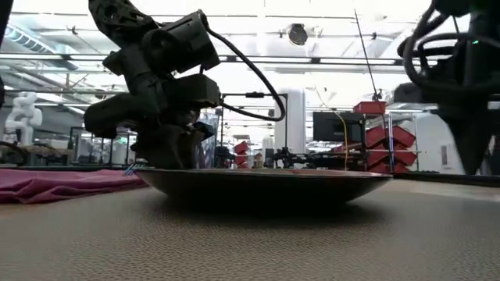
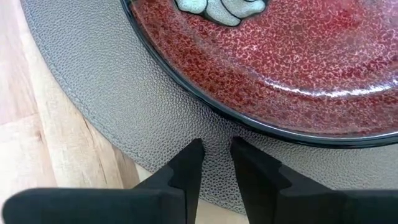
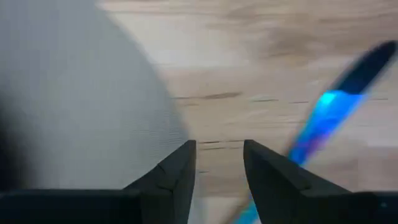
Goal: Set table place
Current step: Put the blue knife on the middle right of the table
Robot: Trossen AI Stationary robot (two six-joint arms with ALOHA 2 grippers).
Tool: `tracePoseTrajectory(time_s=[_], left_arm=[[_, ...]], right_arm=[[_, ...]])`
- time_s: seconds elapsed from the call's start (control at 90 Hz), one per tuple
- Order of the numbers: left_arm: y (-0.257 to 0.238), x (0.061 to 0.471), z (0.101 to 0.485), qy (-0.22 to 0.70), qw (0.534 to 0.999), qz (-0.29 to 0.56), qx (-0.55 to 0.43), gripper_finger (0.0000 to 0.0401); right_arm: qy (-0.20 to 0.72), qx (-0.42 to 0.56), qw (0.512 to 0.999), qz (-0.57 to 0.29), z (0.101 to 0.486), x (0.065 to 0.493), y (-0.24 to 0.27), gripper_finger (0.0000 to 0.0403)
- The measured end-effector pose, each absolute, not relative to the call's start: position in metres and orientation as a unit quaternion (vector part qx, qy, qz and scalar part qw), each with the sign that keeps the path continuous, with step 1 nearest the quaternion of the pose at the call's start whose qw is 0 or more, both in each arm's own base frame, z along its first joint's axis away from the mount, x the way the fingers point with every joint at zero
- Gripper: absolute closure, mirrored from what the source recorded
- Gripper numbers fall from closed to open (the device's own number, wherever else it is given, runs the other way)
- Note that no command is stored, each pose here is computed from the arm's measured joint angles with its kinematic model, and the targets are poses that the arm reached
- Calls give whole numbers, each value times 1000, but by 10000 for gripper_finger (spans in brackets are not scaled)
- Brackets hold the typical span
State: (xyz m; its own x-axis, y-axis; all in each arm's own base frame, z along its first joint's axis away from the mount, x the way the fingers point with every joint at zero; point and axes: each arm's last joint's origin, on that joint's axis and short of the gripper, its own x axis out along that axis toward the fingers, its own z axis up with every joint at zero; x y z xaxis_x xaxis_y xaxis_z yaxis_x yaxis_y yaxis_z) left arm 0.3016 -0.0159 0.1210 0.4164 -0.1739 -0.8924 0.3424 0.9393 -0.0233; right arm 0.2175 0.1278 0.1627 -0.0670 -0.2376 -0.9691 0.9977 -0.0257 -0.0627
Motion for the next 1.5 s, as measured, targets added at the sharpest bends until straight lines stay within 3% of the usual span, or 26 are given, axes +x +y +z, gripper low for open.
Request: tracePoseTrajectory(time_s=[0.2,0.278,0.522,1.5], left_arm=[[-16,302,121,517,838,-155,81,322],[-16,302,121,517,838,-155,81,322],[-16,302,121,516,839,-154,80,322],[-16,303,121,510,845,-147,70,322]], right_arm=[[490,433,458,-602,152,205,126,279],[485,436,448,-611,148,202,125,279],[442,484,482,-581,139,212,121,279],[397,468,553,-564,139,217,121,280]])
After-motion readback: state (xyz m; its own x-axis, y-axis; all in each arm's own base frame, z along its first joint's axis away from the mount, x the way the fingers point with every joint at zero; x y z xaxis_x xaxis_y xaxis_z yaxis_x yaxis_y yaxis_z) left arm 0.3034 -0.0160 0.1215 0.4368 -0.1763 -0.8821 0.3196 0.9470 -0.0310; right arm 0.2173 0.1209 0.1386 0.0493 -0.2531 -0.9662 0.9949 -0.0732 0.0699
